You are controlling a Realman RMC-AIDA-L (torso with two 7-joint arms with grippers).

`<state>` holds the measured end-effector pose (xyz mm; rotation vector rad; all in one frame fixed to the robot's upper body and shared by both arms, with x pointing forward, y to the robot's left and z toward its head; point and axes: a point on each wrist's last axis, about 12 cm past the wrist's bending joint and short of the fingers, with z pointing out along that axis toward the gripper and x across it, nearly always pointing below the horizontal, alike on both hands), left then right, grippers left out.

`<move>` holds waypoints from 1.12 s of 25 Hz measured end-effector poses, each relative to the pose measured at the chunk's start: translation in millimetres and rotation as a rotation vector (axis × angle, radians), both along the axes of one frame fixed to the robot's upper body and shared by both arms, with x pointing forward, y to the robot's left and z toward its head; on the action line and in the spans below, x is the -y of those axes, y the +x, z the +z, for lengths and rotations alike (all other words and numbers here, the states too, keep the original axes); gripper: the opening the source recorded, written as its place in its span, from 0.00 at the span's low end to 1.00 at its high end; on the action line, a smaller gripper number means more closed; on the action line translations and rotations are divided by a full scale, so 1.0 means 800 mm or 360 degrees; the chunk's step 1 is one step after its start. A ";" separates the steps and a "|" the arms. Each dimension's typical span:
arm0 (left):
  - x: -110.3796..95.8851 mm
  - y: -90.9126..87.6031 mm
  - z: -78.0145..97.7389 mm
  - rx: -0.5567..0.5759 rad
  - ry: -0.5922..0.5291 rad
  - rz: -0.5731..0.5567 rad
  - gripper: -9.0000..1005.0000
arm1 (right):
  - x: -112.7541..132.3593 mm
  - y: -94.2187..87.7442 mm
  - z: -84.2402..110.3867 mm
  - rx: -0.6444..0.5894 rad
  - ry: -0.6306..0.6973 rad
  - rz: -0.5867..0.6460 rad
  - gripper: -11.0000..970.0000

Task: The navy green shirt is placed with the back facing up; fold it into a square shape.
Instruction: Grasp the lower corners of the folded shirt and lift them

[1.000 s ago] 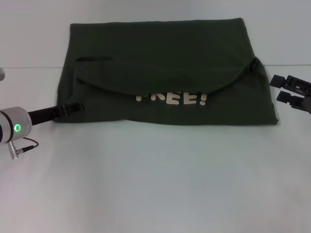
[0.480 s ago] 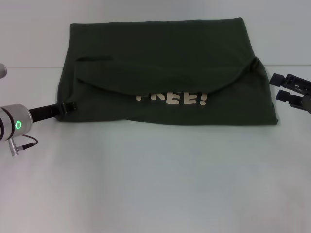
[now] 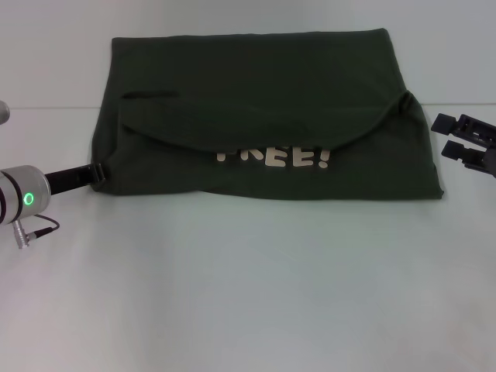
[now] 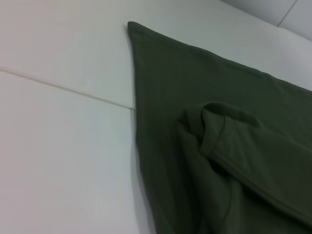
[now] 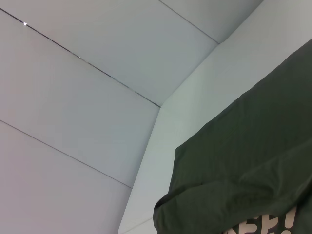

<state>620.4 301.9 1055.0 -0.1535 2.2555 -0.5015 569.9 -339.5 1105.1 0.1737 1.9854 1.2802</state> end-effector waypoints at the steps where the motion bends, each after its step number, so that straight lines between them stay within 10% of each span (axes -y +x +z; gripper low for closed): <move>1: 0.000 0.000 0.000 0.0000 0.0001 0.0001 0.21 | 0.000 0.000 0.000 0.0000 0.0000 0.0000 0.95; 10: -0.004 0.002 0.010 -0.0035 -0.0108 0.0002 0.02 | 0.004 0.008 0.005 -0.0108 -0.0092 0.0051 0.95; 20: -0.023 0.013 0.066 -0.0176 -0.0433 -0.0110 0.02 | 0.028 0.085 0.060 -0.0371 -0.0902 0.0044 0.95; 28: -0.015 0.017 0.072 -0.0167 -0.0467 -0.0127 0.02 | -0.011 0.110 0.048 -0.0349 -0.1159 0.0034 0.94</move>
